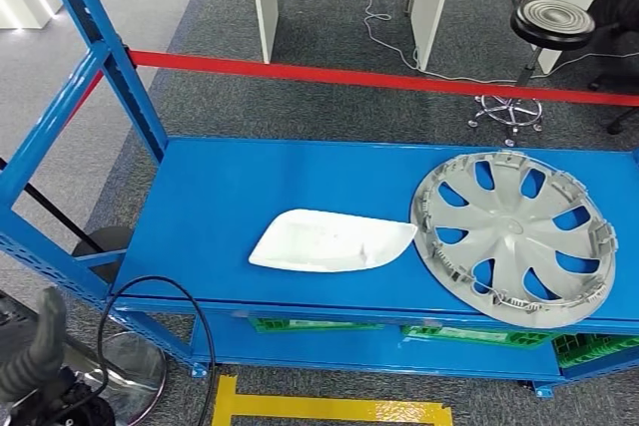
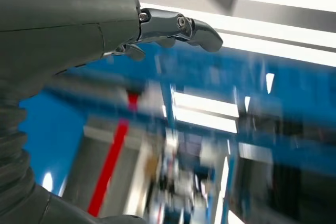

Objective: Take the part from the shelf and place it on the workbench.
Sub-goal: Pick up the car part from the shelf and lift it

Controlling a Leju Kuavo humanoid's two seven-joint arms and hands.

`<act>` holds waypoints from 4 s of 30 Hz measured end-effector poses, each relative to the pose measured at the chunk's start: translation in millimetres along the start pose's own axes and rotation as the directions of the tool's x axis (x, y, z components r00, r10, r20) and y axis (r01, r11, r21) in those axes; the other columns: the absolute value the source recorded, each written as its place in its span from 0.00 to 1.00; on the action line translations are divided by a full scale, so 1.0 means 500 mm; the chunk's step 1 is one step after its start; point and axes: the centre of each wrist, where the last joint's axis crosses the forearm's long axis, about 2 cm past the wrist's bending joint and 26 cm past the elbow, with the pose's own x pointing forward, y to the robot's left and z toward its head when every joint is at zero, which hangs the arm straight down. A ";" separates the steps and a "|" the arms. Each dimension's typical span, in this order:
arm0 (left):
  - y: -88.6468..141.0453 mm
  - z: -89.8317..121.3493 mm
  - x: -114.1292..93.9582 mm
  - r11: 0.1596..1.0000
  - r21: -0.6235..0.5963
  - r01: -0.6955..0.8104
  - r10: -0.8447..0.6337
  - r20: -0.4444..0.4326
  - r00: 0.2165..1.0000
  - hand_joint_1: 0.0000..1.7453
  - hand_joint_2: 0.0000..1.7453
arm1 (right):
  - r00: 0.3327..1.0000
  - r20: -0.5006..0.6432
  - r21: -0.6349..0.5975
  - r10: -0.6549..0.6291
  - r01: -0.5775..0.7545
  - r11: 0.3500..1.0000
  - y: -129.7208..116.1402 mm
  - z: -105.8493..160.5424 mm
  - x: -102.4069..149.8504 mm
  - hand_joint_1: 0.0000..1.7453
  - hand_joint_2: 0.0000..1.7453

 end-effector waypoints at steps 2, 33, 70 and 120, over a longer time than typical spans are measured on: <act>-0.027 -0.006 -0.005 0.995 -0.090 -0.050 0.050 0.005 0.999 0.00 1.00 | 1.000 0.005 0.008 0.012 -0.012 1.000 0.000 0.000 0.002 0.00 0.00; -0.212 -0.151 -0.097 0.801 -0.572 0.175 -0.111 0.145 0.983 0.00 1.00 | 0.996 0.065 -0.007 0.061 -0.060 0.998 -0.003 0.000 0.022 0.00 0.00; -0.288 -0.073 -0.199 0.407 -0.854 0.325 -0.302 0.210 0.930 0.00 0.00 | 0.991 0.056 0.007 0.125 -0.125 0.992 -0.022 -0.004 0.041 0.00 0.00; -0.179 0.026 -0.145 0.751 -0.599 0.280 -0.201 0.196 0.960 0.00 0.00 | 0.995 0.028 0.017 0.095 -0.095 0.995 -0.017 -0.004 0.026 0.00 0.00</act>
